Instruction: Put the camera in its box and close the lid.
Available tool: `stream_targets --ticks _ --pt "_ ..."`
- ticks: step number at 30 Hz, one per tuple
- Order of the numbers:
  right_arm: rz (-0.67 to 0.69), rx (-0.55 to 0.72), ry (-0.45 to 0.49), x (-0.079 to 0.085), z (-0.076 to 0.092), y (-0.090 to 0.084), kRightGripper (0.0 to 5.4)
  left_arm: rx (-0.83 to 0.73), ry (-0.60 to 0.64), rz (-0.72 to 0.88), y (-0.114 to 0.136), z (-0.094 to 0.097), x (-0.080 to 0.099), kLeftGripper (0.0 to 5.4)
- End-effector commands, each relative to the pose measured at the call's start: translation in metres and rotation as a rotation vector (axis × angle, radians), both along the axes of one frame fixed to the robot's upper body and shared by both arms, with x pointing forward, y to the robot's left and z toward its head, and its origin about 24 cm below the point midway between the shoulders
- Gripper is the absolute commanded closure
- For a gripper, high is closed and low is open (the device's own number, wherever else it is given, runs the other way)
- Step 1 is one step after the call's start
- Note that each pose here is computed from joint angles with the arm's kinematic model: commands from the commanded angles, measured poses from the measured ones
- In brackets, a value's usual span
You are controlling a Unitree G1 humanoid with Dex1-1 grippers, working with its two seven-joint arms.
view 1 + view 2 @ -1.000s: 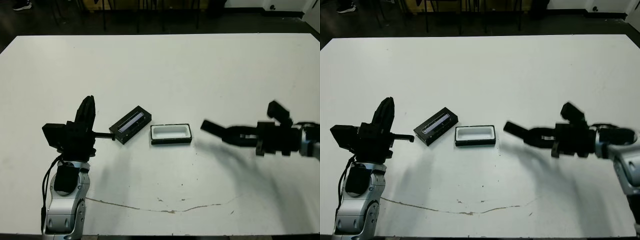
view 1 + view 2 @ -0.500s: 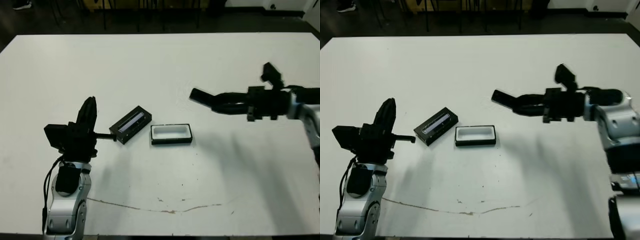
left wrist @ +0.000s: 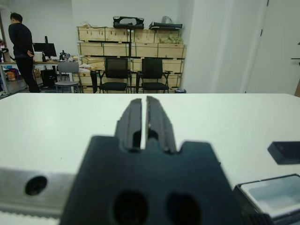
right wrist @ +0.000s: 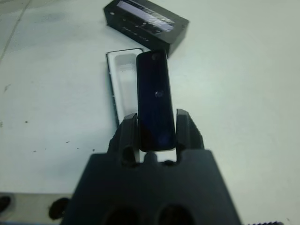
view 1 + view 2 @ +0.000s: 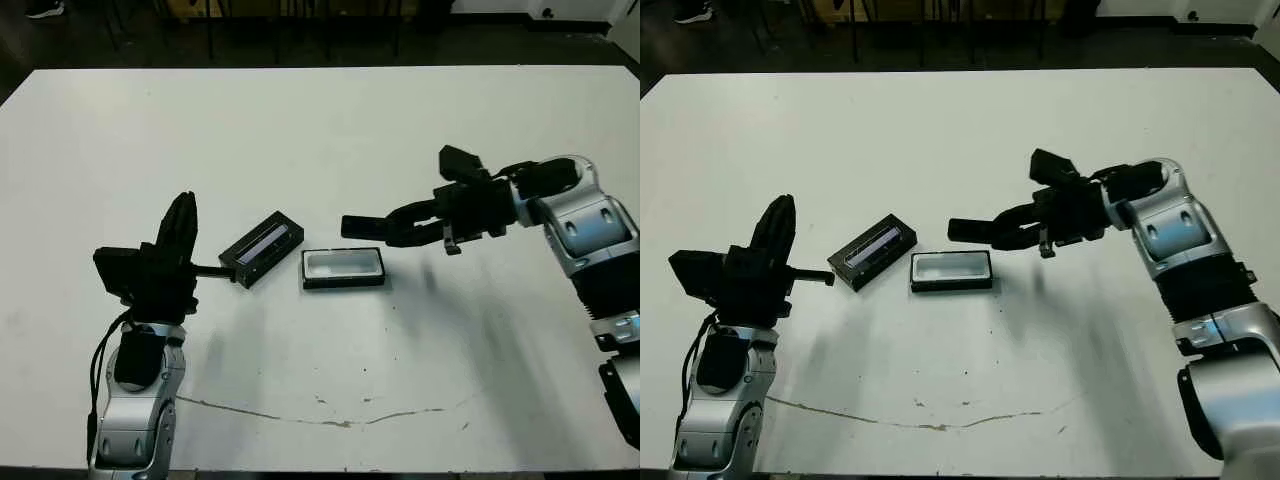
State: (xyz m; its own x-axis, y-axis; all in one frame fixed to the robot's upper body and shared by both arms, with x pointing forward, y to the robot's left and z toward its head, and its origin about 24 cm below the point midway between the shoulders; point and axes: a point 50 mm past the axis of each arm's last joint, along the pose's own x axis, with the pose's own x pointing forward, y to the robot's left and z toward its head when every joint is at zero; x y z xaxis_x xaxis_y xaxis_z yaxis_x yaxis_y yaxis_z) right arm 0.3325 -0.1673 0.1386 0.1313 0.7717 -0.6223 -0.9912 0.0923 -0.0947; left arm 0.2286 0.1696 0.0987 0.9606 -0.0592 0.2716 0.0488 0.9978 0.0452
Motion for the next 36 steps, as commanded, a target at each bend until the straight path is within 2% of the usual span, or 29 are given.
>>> stream_targets --ticks 1,8,12,16,23,30,36 --pt "0.039 -0.026 0.006 0.001 0.000 0.005 4.82 0.000 0.033 0.012 0.003 -0.007 -0.002 5.40" --pt "0.100 -0.052 -0.018 0.003 0.000 0.009 4.82 -0.005 0.037 0.013 0.003 -0.008 -0.002 5.40" --pt "0.127 -0.070 0.025 0.006 0.001 0.014 4.82 -0.003 0.038 0.013 0.003 -0.008 -0.002 5.40" --pt "0.120 -0.097 0.029 0.008 0.000 0.019 4.82 -0.006 0.038 0.009 0.002 -0.008 -0.003 5.40" --pt "0.175 -0.123 -0.001 0.010 -0.001 0.031 4.82 0.002 0.041 0.009 0.001 -0.009 -0.003 5.40" --pt "0.169 -0.140 0.032 0.010 -0.006 0.034 4.82 -0.001 0.040 0.008 0.001 -0.008 -0.004 5.40" --pt "0.185 -0.160 0.016 0.009 -0.006 0.035 4.82 -0.007 0.040 0.004 0.001 -0.009 -0.004 5.40"
